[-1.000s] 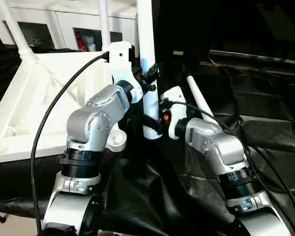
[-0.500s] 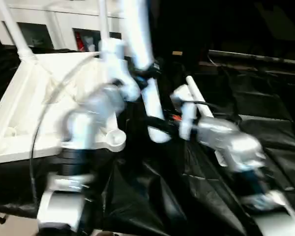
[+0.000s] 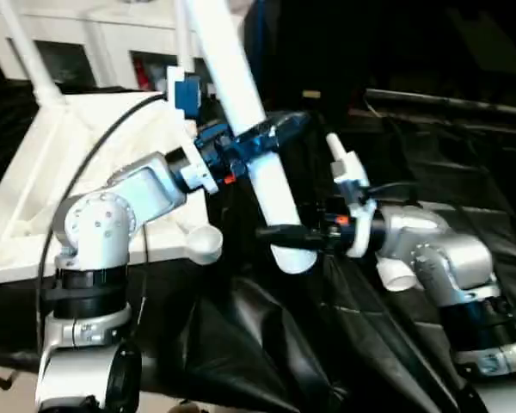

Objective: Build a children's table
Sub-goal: Pick table leg

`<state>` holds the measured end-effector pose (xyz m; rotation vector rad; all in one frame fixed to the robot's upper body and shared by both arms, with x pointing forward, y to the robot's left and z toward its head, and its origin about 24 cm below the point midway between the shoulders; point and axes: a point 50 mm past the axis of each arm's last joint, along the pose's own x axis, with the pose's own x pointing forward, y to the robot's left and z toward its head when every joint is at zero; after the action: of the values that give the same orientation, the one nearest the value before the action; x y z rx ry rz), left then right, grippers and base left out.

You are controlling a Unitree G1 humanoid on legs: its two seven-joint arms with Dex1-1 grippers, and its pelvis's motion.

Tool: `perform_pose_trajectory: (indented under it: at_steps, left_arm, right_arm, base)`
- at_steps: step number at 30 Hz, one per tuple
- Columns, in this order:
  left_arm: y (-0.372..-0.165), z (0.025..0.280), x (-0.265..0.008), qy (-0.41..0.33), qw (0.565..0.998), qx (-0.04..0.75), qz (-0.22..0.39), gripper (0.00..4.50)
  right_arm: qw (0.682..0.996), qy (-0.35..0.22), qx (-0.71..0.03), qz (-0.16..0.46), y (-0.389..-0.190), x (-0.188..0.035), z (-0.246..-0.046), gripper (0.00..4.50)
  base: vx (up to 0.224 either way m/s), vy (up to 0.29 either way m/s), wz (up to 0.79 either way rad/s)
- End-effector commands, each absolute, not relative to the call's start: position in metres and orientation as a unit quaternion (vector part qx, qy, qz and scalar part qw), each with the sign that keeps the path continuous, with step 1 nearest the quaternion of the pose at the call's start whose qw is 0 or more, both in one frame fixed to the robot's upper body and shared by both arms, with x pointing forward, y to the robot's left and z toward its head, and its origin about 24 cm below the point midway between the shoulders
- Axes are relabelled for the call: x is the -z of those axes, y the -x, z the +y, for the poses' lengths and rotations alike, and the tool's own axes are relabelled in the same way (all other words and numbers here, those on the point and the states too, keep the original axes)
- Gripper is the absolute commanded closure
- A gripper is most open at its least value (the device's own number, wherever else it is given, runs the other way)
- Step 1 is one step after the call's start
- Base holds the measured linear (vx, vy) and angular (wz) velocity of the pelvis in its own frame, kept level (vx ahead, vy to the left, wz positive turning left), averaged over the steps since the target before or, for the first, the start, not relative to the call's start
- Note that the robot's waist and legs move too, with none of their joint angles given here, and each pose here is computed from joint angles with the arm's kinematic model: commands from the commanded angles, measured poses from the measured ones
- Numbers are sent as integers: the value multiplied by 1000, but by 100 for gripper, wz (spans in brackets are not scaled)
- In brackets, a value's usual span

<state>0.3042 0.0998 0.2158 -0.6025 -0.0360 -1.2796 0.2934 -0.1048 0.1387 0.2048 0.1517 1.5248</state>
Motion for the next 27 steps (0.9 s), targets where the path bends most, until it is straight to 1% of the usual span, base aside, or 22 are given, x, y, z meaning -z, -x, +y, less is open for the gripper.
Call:
perform_pose_trajectory:
  at_steps: [1,2,3,4,7,9,12,13,14,16,18,19,20,21,22,23,24,26,27]
  left_arm:
    - [-306,96,-215,280,762,584,-10,198]
    - [-307,96,-215,281,764,581,-11,208]
    - [-308,96,-215,281,766,578,-13,228]
    - [-310,96,-215,284,769,572,-13,228]
    - [-312,98,-217,289,773,565,-17,249]
    - [-314,99,-218,291,775,560,-22,255]
    - [-316,100,-219,290,785,547,-25,257]
    - [-318,100,-219,280,798,534,-25,258]
    - [-319,99,-218,272,806,525,-25,259]
    - [-324,99,-215,237,835,497,-19,261]
    - [-332,96,-214,176,882,436,-18,264]
    - [-335,94,-213,140,902,408,-21,265]
    - [-335,94,-213,140,902,408,-21,266]
    - [-339,91,-213,122,917,378,-19,266]
    - [-339,91,-213,122,917,378,-19,266]
    - [-339,91,-213,123,918,377,-19,266]
    - [-341,89,-214,125,925,357,-18,267]
    - [-341,85,-214,109,932,346,-18,267]
    - [-341,84,-214,108,932,346,-19,267]
  right_arm:
    - [684,-81,-724,38,-287,-153,-96,252]
    - [683,-81,-725,38,-286,-153,-96,252]
    - [682,-81,-725,38,-286,-152,-96,252]
    - [682,-81,-726,38,-286,-152,-96,252]
    - [681,-79,-727,39,-285,-152,-97,252]
    - [682,-75,-727,39,-285,-152,-97,252]
    - [693,-65,-717,37,-286,-151,-97,252]
    - [700,-67,-710,39,-288,-150,-97,252]
    - [704,-69,-706,40,-289,-150,-97,217]
    - [733,-72,-675,47,-297,-149,-94,182]
    - [795,-41,-601,69,-312,-141,-86,179]
    - [817,-35,-570,77,-317,-137,-81,169]
    - [817,-35,-570,77,-317,-137,-81,150]
    - [836,-34,-541,84,-321,-133,-74,139]
    - [836,-34,-541,84,-321,-133,-74,133]
    - [837,-34,-539,84,-321,-133,-74,133]
    - [843,-35,-529,87,-323,-131,-68,133]
    - [852,-35,-515,92,-325,-128,-61,133]
    - [853,-34,-513,93,-325,-128,-61,133]
  base:
    - [0,0,0]
    - [0,0,0]
    - [0,0,0]
    - [0,0,0]
    - [0,0,0]
    - [0,0,0]
    - [0,0,0]
    - [0,0,0]
    - [0,0,0]
    - [0,0,0]
    - [0,0,0]
    - [0,0,0]
    - [0,0,0]
    - [0,0,0]
    - [0,0,0]
    - [0,0,0]
    - [0,0,0]
    - [0,0,0]
    - [0,0,0]
